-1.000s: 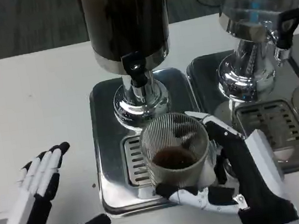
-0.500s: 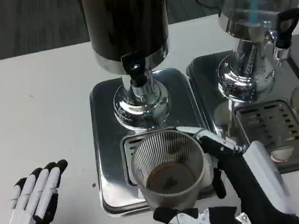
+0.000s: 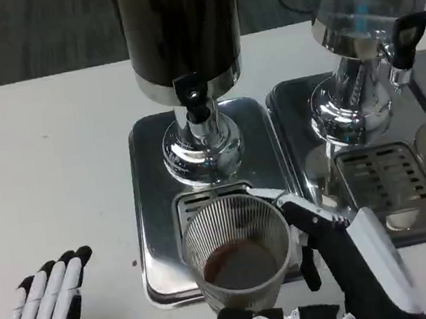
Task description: Grasp the cup under the faucet to collect the drink, then remove the cup.
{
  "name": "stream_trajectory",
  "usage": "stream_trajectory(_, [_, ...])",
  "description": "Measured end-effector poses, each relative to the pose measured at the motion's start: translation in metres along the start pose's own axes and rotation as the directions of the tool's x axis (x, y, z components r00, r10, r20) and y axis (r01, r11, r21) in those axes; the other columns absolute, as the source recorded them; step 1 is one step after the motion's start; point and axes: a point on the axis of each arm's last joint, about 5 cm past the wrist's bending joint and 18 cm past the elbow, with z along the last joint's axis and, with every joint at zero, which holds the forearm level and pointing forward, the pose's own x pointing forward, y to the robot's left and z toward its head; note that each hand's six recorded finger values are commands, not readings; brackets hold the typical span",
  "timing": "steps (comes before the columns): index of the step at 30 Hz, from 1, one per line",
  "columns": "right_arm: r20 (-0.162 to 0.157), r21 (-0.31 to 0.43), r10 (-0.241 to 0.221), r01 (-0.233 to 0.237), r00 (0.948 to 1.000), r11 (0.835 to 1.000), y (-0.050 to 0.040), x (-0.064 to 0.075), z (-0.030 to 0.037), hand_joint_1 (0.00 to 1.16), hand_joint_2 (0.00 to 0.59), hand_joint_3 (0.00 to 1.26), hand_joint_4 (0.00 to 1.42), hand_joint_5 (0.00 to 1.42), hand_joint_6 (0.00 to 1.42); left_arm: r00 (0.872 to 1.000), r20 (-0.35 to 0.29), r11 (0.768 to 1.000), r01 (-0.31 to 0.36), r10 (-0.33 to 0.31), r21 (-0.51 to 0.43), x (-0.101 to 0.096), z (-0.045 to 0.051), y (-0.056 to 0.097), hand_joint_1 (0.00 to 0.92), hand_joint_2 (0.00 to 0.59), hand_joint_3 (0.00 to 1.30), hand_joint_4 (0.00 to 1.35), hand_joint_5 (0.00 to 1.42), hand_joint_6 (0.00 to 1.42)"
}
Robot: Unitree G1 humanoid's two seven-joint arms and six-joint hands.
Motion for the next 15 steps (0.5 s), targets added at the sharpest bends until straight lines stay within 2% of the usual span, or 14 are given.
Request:
stream_trajectory(10, [-0.006,-0.002,0.023,-0.023,0.9997,1.000,-0.0021,-0.0004,-0.0012,0.94,0.147,0.54,0.64,0.92,1.34,1.000,0.005,1.000,-0.004,0.004,-0.001,0.0019,0.0006,-0.0002,0.000,0.025,0.00,0.00,0.00,0.00])
stream_trajectory(15, [-0.008,0.000,0.015,-0.015,0.9999,1.000,-0.0041,0.0003,-0.0020,0.94,0.146,0.54,0.64,0.92,1.34,1.000,-0.001,1.000,-0.006,0.006,-0.004,0.0021,0.0011,-0.0011,0.000,0.024,0.00,0.00,0.00,0.00])
